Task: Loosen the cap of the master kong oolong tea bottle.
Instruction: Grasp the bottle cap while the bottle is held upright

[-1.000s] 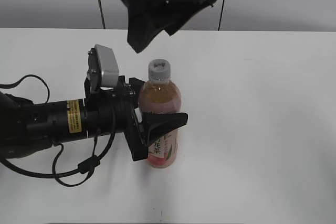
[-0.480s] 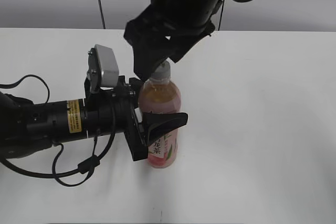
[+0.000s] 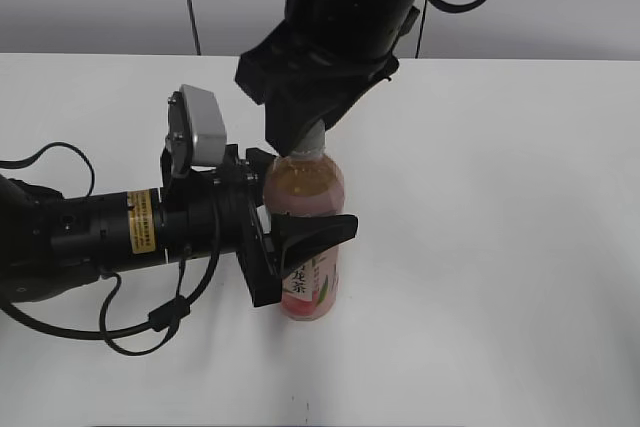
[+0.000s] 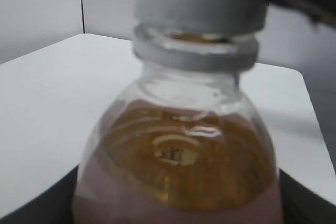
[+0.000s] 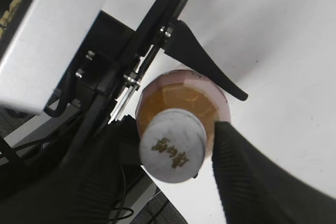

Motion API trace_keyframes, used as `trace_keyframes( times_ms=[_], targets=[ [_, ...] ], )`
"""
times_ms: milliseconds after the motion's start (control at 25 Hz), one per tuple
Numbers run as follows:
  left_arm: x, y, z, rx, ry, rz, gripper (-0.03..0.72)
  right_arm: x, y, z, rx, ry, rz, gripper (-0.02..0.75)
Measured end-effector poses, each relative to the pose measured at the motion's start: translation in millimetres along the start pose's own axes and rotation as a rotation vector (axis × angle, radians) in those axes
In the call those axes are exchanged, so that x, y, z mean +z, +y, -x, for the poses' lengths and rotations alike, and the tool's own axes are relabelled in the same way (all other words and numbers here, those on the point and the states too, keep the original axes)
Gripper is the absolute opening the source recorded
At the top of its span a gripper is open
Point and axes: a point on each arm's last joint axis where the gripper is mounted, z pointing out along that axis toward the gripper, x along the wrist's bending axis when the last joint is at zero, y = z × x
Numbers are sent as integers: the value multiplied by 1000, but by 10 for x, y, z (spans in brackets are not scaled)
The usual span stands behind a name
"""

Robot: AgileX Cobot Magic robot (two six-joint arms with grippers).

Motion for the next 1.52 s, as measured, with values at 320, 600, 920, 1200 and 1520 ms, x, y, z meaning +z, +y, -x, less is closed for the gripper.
trace_keyframes(
  times_ms=[320,600,920,1200,1520],
  targets=[
    [0,0,0,0,0,0,453,0,-3,8,-71,-9,-3,276],
    [0,0,0,3,0,0,453,0,-3,7,-306,-8,-4,276],
    [0,-1,2,7,-2,-1,453,0,-2,7,-780,-6,-5,276],
    [0,-1,2,9,-2,-1,453,0,-2,5,-1157,-4,-5,276],
    [0,-1,3,9,-3,-1,453,0,-2,1,-1580,1,-3,276]
  ],
)
